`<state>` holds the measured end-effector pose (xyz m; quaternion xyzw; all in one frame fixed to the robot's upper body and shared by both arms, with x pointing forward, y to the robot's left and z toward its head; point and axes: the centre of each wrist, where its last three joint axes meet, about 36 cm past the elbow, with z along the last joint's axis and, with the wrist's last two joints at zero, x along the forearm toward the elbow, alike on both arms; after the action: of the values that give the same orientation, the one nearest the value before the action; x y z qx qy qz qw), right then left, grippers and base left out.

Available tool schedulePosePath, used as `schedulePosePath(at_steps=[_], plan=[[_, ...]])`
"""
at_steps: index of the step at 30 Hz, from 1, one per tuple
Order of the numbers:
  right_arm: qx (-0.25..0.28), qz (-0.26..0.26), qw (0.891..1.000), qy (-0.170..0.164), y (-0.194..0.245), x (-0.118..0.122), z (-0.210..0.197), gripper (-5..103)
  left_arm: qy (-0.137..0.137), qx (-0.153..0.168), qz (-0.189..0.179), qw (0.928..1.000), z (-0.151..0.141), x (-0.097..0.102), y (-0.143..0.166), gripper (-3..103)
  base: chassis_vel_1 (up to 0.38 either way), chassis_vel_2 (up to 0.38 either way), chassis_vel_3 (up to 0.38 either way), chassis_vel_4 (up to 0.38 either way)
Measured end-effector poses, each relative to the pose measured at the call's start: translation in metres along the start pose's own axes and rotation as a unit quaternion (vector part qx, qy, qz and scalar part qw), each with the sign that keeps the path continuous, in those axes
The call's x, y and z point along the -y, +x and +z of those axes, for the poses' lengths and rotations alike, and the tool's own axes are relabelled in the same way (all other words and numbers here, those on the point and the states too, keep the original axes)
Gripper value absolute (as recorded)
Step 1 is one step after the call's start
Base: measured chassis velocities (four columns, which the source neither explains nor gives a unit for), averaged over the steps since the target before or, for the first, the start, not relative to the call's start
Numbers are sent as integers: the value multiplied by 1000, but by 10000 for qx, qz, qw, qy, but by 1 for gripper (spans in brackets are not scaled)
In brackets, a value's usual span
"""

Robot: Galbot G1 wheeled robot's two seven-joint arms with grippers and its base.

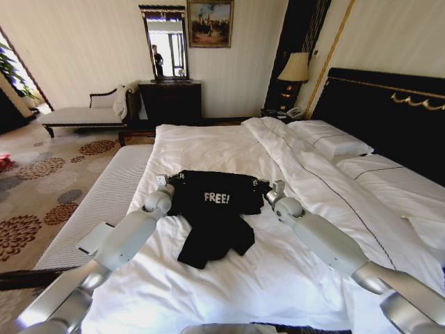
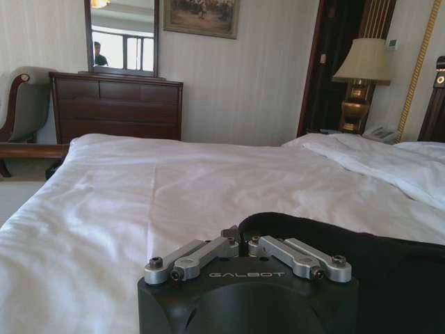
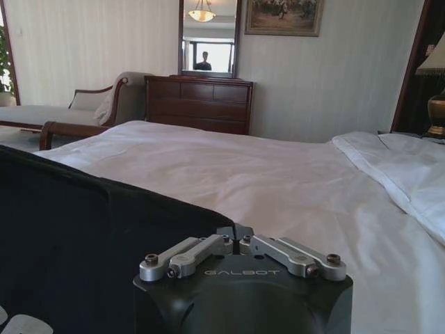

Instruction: Fold the clothes on the bed.

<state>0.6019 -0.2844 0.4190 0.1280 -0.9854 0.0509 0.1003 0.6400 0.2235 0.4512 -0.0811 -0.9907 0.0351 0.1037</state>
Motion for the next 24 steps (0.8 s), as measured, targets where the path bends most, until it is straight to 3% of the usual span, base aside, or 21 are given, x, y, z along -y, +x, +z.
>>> schedulePosePath(at_steps=[5, 10, 17, 22, 24], plan=[[-38, 203, 9998, 64, -31, 9, 2, 0, -77, -88, -82, 9999, 6, 4, -28, 1, 0, 0, 0, 0], [-70, 302, 9995, 90, -57, 8, -1, 0, 12, -199, -137, 9997, 14, 22, -54, 1, 0, 0, 0, 0], [-86, 255, 9996, 62, -86, -15, 0, -1, 143, -329, -256, 9990, 24, 38, -77, 1, 0, 0, 0, 0], [-168, 252, 9995, 121, -87, -15, 5, 18, 95, -389, -349, 9986, 27, 40, -80, 1, 0, 0, 0, 0], [-266, 228, 9992, 168, -81, -8, 8, 23, -38, -450, -356, 9983, 31, 39, -77, 11, 0, 0, 0, 0]])
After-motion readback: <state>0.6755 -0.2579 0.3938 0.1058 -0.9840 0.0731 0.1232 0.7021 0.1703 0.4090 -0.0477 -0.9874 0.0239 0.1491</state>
